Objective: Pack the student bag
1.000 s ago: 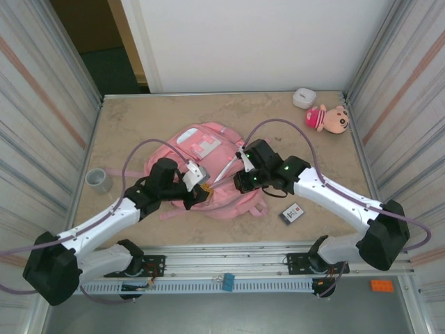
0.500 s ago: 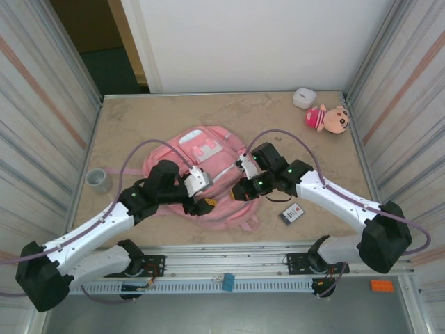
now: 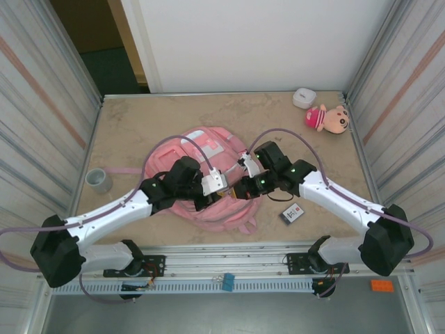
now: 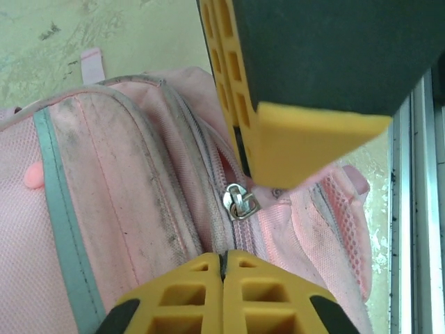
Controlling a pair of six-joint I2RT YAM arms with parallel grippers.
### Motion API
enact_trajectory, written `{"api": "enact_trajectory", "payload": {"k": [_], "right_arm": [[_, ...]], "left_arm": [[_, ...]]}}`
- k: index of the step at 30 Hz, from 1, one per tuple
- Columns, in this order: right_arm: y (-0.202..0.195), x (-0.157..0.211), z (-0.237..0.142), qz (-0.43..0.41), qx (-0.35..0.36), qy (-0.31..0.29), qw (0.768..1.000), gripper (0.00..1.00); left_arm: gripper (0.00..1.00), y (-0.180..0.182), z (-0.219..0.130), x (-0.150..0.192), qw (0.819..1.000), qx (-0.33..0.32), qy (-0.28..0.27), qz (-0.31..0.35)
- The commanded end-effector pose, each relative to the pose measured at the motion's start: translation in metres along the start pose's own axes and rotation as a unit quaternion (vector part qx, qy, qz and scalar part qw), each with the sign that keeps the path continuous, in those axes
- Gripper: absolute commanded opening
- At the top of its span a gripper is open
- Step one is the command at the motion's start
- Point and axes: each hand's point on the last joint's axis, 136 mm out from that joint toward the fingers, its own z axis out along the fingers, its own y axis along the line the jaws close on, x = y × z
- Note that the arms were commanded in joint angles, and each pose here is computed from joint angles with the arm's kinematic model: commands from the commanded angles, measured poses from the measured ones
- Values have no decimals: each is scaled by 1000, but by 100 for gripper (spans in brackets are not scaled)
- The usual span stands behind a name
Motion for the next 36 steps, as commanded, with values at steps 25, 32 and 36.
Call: {"api": "enact_trajectory", "payload": {"k": [25, 32, 36], "right_arm": [[3, 7, 38, -55, 90, -34, 994, 47], [-1, 28, 57, -88, 94, 1, 992, 45], [-7, 24, 58, -95, 117, -9, 989, 24]], "left_arm": [[0, 5, -18, 3, 998, 7, -39, -57], [0, 11, -23, -1, 996, 2, -55, -68], [0, 11, -23, 0, 996, 2, -52, -68]]}}
